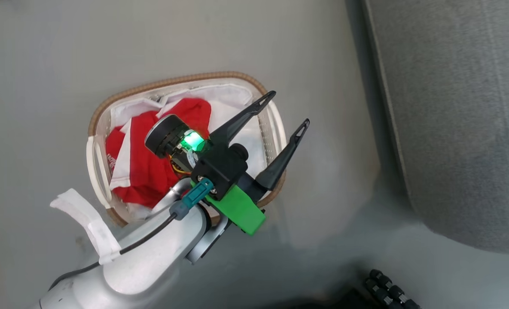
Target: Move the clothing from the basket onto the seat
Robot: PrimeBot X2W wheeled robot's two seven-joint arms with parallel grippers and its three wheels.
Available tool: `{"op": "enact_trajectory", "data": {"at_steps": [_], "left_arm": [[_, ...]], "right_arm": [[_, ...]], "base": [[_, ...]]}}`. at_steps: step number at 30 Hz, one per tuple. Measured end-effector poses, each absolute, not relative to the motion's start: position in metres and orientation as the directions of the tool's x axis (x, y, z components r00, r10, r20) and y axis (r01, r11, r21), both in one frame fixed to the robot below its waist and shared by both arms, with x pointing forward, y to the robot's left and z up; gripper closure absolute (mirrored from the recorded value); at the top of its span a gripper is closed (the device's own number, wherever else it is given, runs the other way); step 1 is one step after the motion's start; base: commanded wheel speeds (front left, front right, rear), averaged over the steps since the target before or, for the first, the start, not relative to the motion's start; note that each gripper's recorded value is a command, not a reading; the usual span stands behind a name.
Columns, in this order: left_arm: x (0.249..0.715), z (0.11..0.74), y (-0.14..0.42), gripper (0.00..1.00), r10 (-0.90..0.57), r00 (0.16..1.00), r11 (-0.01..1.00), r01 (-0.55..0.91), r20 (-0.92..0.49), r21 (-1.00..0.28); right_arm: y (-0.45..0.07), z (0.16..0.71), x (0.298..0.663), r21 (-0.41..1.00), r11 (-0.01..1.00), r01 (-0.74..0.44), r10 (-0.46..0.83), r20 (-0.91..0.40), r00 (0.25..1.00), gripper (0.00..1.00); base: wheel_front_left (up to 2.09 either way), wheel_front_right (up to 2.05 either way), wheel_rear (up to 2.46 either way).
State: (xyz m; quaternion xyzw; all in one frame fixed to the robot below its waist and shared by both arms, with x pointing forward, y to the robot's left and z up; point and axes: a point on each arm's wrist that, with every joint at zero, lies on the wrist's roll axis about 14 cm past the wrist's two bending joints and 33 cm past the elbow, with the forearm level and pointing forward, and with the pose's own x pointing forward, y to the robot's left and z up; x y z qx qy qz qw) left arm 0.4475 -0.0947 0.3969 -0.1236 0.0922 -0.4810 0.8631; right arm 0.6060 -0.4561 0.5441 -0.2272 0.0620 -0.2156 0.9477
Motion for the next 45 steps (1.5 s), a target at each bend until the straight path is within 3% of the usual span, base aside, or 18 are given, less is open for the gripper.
{"op": "enact_trajectory", "data": {"at_steps": [4,7,8,10,11,12,20,30,37,45], "left_arm": [[0.447,0.375,-0.089,0.00,-0.848,0.523,0.519,0.789,-0.084,-0.328],[0.446,0.367,-0.087,0.00,-0.847,0.521,0.522,0.783,-0.102,-0.337],[0.446,0.365,-0.087,0.00,-0.848,0.518,0.521,0.784,-0.106,-0.337],[0.446,0.365,-0.089,0.00,-0.852,0.513,0.515,0.787,-0.104,-0.339],[0.445,0.366,-0.091,0.00,-0.855,0.509,0.511,0.790,-0.102,-0.339],[0.445,0.366,-0.092,0.00,-0.856,0.507,0.509,0.792,-0.101,-0.338],[0.445,0.378,-0.099,0.00,-0.865,0.496,0.492,0.809,-0.078,-0.322],[0.440,0.413,-0.105,0.00,-0.859,0.512,0.493,0.810,-0.026,-0.319],[0.442,0.435,-0.097,0.00,-0.823,0.568,0.541,0.781,-0.007,-0.310],[0.453,0.456,-0.063,0.00,-0.716,0.698,0.667,0.680,-0.011,-0.303]], "right_arm": [[-0.447,0.462,0.598,-0.440,0.837,0.325,-0.436,-0.178,0.882,1.00],[-0.437,0.431,0.595,-0.432,0.853,0.292,-0.420,-0.237,0.876,1.00],[-0.433,0.424,0.593,-0.432,0.857,0.279,-0.412,-0.251,0.876,0.96],[-0.432,0.420,0.589,-0.434,0.859,0.273,-0.410,-0.261,0.874,0.60],[-0.434,0.419,0.586,-0.438,0.857,0.271,-0.412,-0.266,0.872,0.25],[-0.434,0.418,0.584,-0.440,0.857,0.270,-0.412,-0.269,0.871,0.00],[-0.421,0.417,0.568,-0.427,0.874,0.233,-0.370,-0.270,0.889,0.00],[-0.401,0.416,0.521,-0.388,0.902,0.191,-0.319,-0.299,0.899,0.00],[-0.393,0.456,0.507,-0.359,0.912,0.200,-0.286,-0.206,0.936,0.00],[-0.368,0.512,0.504,-0.264,0.941,0.213,-0.232,-0.043,0.972,0.00]], "base": [[0.00,0.00,0.00],[0.00,0.00,0.00],[0.00,0.00,0.00],[0.00,0.00,0.00],[0.00,0.00,0.00],[0.00,0.00,0.00],[0.00,0.00,0.00],[0.00,0.00,0.00],[0.00,0.00,0.00],[0.00,0.00,0.00]]}}
